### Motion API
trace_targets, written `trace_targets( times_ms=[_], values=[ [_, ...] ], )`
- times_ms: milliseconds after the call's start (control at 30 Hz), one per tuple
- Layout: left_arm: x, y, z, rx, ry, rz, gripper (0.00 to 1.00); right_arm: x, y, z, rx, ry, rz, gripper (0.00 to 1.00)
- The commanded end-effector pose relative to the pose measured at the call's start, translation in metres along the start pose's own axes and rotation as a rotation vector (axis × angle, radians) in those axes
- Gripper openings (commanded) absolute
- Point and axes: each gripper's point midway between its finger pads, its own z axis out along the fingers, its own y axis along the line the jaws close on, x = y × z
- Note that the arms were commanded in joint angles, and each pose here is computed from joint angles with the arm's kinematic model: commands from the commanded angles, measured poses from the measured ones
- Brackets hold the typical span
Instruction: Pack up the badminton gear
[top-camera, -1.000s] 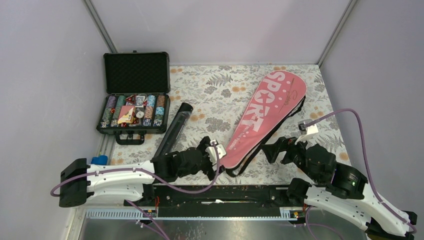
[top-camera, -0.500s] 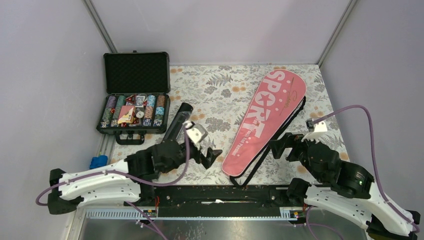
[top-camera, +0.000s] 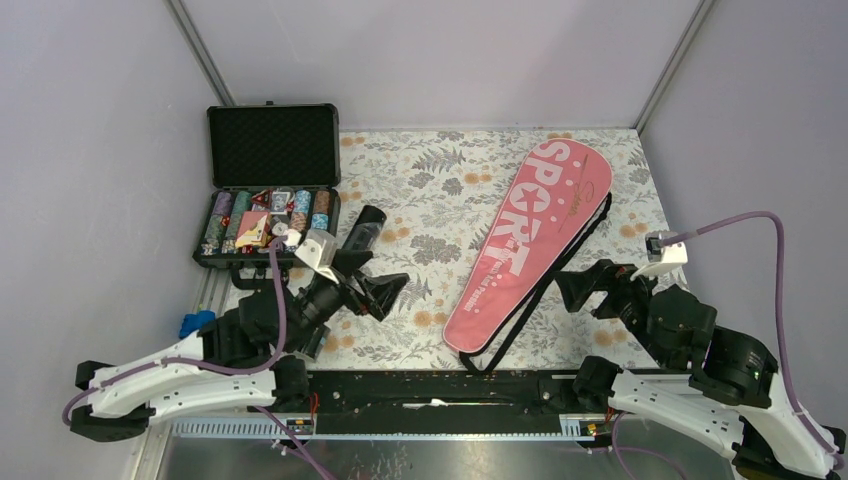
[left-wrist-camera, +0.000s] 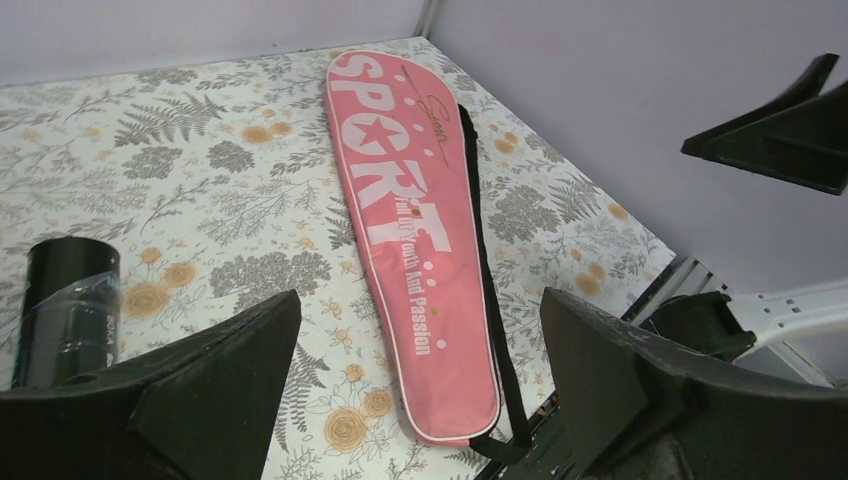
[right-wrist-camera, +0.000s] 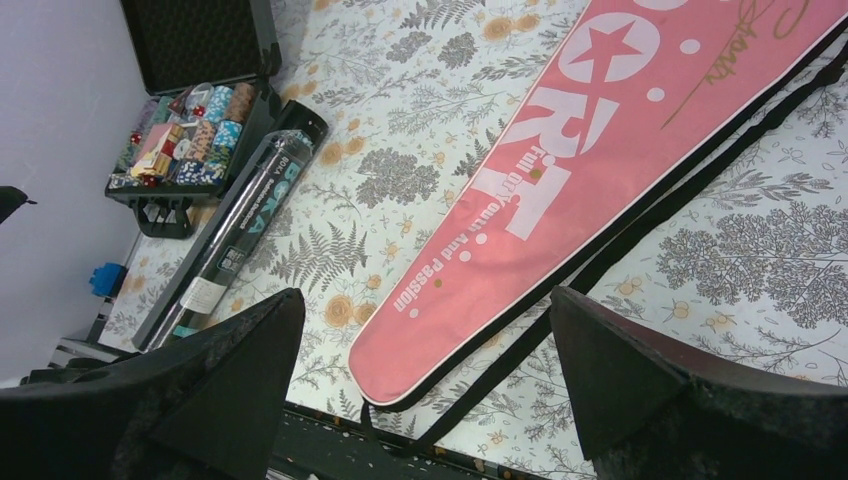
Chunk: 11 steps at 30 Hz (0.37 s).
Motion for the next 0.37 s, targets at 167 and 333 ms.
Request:
trace_targets(
  times_ms=[167,333],
  values=[
    [-0.0255,0.0125,-0.0105,-0.076,-0.057,-0.076,0.99,-0.0195,0.0023,-0.0027,0.002,-0.061,0.018,1.00],
    [-0.0263,0.0121,-0.0106,-0.076,-0.060,-0.087,0.99,-0.0147,0.0042,0.0015,0.012,-0.041,0.017,1.00]
  ],
)
